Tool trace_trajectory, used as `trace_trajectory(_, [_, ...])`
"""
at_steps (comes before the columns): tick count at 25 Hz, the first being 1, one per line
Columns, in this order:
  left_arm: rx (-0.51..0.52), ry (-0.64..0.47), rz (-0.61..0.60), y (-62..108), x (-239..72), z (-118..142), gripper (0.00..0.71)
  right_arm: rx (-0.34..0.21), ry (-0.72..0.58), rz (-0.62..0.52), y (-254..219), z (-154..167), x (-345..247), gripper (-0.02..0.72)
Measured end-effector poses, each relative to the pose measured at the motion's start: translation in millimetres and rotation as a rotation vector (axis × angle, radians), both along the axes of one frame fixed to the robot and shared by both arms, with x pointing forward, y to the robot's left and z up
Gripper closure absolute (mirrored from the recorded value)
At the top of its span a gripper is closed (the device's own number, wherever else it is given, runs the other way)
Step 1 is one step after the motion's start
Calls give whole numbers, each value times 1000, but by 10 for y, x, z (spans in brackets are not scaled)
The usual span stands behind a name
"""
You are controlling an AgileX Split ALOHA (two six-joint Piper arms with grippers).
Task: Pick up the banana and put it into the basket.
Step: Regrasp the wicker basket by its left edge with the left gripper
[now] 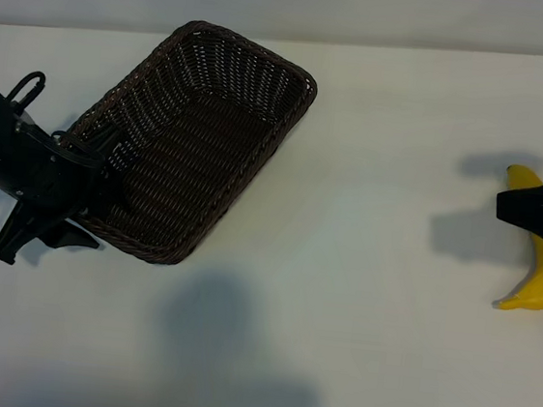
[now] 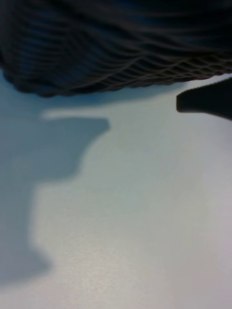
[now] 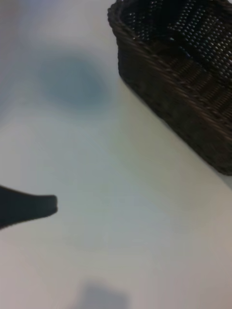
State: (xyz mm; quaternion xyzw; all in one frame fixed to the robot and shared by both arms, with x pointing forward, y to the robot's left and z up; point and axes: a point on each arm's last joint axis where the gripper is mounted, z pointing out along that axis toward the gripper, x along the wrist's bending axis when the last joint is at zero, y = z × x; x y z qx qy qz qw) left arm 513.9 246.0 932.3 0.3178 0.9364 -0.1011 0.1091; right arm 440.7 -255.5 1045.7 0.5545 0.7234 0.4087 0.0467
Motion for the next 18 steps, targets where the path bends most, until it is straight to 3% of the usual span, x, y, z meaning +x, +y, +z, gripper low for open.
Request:
trace_trajectory(2, [0, -6, 16, 2, 10, -2, 198, 0, 0, 0, 0, 0, 0, 187])
trace_trajectory(5, [0, -8, 23, 4, 12, -4, 286, 0, 0, 0, 0, 0, 0, 187])
trace_trajectory(10, [-3, -15, 46, 4, 18, -8, 555, 0, 0, 0, 0, 0, 0, 187])
trace_trajectory(18, [-5, -20, 49, 3, 24, -7, 554, 0, 1, 1, 1, 0, -1, 187])
